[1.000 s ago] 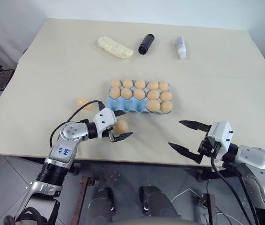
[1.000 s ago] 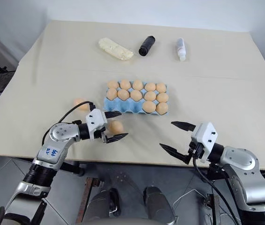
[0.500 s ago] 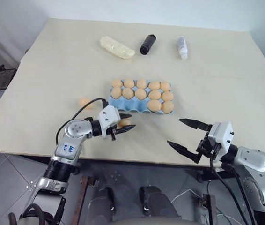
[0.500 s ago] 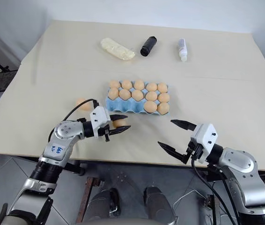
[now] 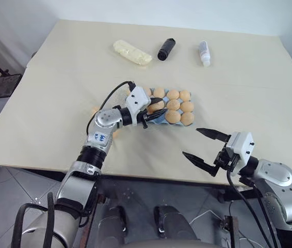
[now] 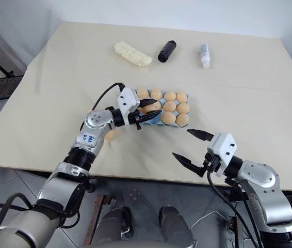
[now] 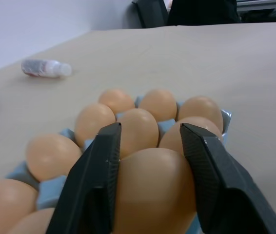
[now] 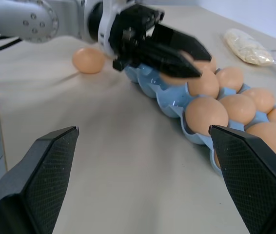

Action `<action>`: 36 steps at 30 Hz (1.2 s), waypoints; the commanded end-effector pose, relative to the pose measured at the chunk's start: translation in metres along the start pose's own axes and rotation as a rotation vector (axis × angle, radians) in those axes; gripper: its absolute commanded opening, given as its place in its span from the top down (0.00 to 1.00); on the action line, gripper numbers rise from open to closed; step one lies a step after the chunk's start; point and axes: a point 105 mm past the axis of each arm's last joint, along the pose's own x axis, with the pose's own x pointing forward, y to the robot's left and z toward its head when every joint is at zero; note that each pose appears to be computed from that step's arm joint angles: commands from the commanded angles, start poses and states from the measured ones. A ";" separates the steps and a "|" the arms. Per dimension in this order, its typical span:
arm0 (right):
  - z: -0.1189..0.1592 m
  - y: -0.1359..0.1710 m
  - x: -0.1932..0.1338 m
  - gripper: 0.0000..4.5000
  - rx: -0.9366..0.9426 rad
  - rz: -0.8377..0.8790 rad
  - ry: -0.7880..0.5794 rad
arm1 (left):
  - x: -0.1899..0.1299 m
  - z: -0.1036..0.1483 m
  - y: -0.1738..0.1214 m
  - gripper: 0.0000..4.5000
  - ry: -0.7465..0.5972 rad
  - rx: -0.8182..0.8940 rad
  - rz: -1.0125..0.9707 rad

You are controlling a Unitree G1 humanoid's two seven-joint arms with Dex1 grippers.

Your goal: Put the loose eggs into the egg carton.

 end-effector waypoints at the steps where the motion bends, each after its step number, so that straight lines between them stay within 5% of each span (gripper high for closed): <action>1: 0.013 0.002 0.001 0.00 -0.031 -0.007 -0.039 | 0.005 0.016 0.005 0.30 -0.074 0.017 0.013; 3: 0.013 0.002 0.001 0.00 -0.031 -0.010 -0.040 | 0.003 0.016 0.000 0.15 -0.078 0.041 -0.017; 8: 0.013 0.004 0.005 0.00 -0.023 0.010 -0.046 | -0.028 0.021 0.004 0.15 -0.081 0.101 -0.029; 17: 0.009 0.007 0.012 0.00 0.020 0.111 -0.048 | -0.156 0.032 0.020 0.15 0.035 0.134 0.100; 20: 0.008 0.004 0.013 0.00 0.017 0.116 -0.050 | -0.199 0.036 0.022 0.01 0.080 0.129 0.181; 25: 0.007 0.002 0.016 0.00 0.005 0.139 -0.077 | -0.255 0.020 0.014 0.01 0.147 0.085 0.309; 30: 0.004 -0.001 0.018 0.00 -0.004 0.145 -0.079 | -0.267 0.002 -0.002 0.01 0.207 -0.003 0.303; 36: 0.004 -0.006 0.018 0.00 -0.014 0.144 -0.076 | -0.242 0.002 -0.007 0.01 0.177 0.004 0.279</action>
